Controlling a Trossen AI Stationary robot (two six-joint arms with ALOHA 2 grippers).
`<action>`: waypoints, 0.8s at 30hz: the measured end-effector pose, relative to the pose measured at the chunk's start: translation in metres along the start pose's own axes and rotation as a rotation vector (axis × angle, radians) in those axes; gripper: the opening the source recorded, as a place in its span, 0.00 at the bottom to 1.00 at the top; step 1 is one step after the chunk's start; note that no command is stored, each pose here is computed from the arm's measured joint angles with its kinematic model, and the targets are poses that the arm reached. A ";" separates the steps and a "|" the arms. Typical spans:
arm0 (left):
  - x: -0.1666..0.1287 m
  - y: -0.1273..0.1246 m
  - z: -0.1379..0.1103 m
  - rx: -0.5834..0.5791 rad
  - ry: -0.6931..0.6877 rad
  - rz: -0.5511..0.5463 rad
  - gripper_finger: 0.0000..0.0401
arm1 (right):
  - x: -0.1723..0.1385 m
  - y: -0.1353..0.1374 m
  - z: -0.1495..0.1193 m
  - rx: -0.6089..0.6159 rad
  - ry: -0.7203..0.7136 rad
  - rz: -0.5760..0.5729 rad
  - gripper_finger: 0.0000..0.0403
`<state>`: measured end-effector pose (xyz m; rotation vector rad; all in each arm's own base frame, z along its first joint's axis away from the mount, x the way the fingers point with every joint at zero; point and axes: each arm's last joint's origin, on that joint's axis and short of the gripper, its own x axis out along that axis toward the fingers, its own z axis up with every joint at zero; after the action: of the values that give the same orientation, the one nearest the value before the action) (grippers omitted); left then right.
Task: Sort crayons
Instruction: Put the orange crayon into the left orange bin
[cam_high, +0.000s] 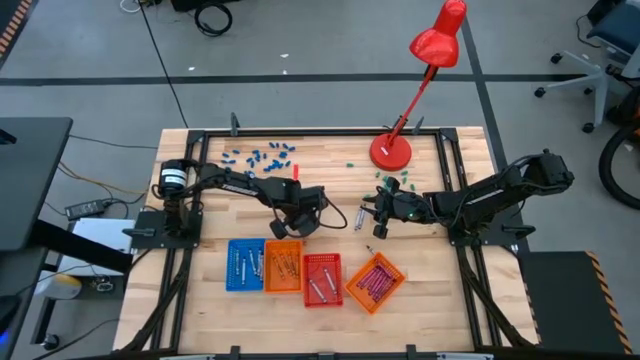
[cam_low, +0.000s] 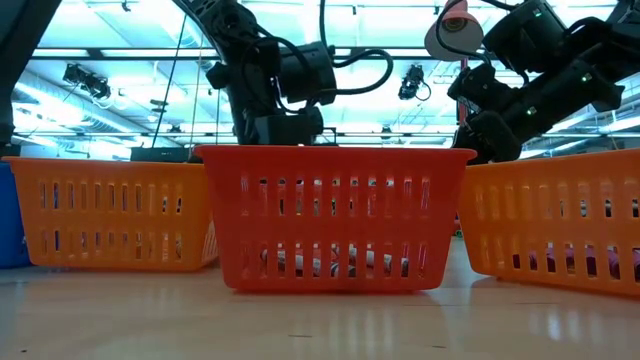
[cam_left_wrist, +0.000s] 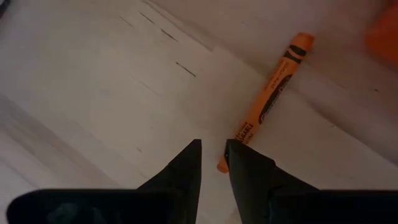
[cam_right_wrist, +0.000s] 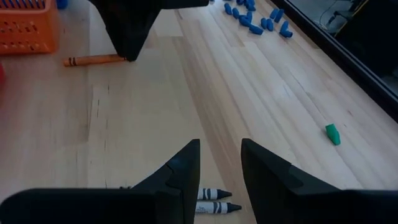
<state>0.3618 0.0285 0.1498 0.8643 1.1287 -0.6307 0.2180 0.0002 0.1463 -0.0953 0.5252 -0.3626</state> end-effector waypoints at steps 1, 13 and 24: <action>-0.001 0.001 0.000 -0.004 -0.001 0.008 0.22 | 0.000 0.000 0.000 0.001 -0.001 0.000 0.30; -0.024 0.004 0.003 -0.016 0.017 -0.023 0.22 | 0.000 0.000 0.000 0.000 0.001 0.000 0.30; -0.014 0.004 0.005 0.116 0.016 -0.035 0.22 | 0.000 0.000 0.000 -0.001 0.002 0.000 0.30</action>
<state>0.3630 0.0261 0.1646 0.9518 1.1321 -0.7246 0.2179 0.0002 0.1461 -0.0958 0.5276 -0.3625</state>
